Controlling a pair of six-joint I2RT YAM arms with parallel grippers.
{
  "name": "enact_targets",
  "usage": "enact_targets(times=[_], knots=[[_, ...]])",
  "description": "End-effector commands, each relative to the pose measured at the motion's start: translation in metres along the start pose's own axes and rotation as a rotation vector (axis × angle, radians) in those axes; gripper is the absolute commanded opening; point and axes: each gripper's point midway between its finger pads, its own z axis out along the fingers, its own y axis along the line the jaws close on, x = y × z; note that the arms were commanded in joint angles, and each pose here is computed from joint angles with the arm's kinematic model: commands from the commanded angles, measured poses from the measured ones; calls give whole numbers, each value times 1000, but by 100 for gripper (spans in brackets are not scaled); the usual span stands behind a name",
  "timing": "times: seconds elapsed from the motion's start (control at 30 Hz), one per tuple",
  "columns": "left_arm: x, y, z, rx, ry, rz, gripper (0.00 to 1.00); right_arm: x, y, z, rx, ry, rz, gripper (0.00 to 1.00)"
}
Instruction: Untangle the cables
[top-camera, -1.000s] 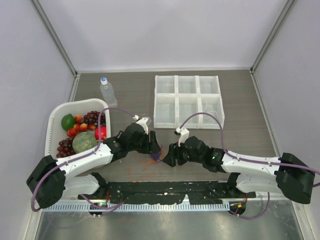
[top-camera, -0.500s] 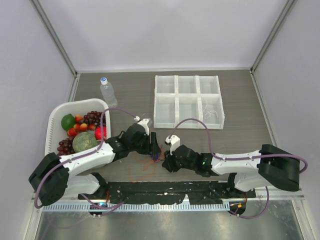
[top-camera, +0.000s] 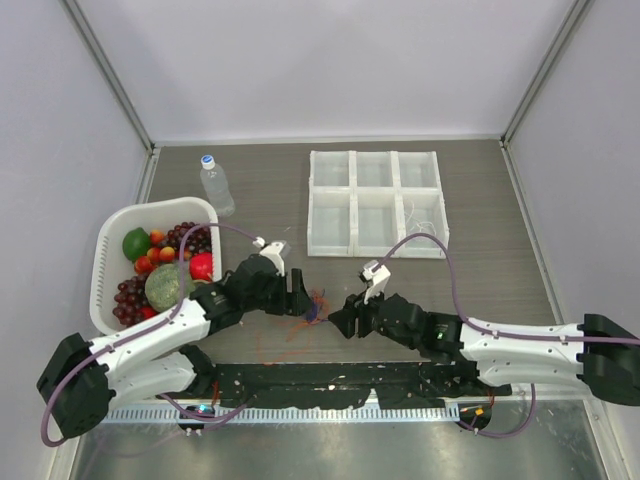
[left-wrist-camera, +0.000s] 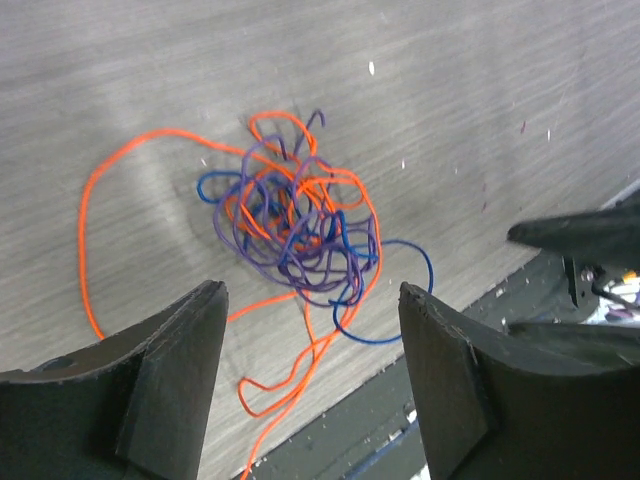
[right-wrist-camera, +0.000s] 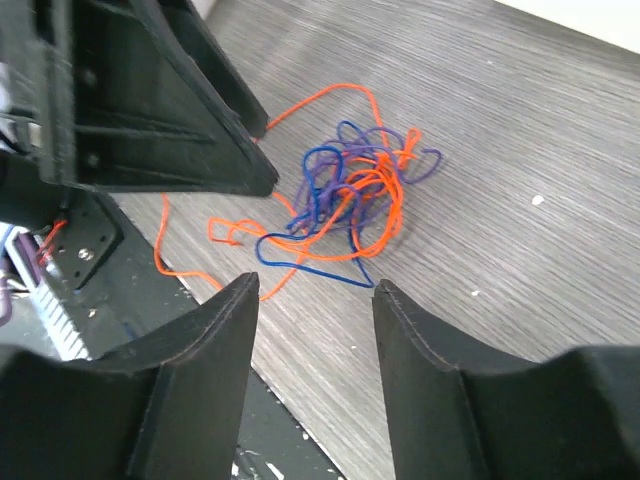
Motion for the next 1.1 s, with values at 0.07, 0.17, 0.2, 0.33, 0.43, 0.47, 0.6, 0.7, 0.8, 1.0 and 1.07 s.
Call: enact_targets(times=[0.07, 0.17, 0.2, 0.33, 0.43, 0.47, 0.6, 0.7, 0.8, 1.0, 1.07], knots=[[49, -10, -6, 121, 177, -104, 69, -10, 30, -5, -170, -25, -83, 60], [60, -8, -8, 147, 184, -155, 63, -12, 29, 4, -185, -33, -147, 61], [63, -8, -9, 154, 185, -161, 63, -15, 38, 5, -233, -35, -151, 61], [72, -9, -14, 182, 203, -184, 58, -14, 45, 19, -311, 9, -166, 61], [74, -7, -14, 183, 203, -193, 44, -1, 46, 33, -322, 88, -194, 58], [76, -6, -13, 179, 207, -194, 40, -2, 50, 36, -332, 95, -205, 57], [72, -4, -11, 157, 202, -175, 19, 9, 42, 52, -292, 135, -214, 47], [61, -3, -16, 117, 193, -125, 1, 6, 34, 55, -232, 120, -204, 34], [44, 0, -28, 73, 139, -61, 0, 0, 16, 55, -127, 79, -163, 15], [-23, -14, -80, 63, -128, 39, 0, -15, -37, 40, 170, -15, -35, 1], [-51, -22, -104, 78, -254, 43, 0, -19, -56, 28, 268, -66, 22, 1]])
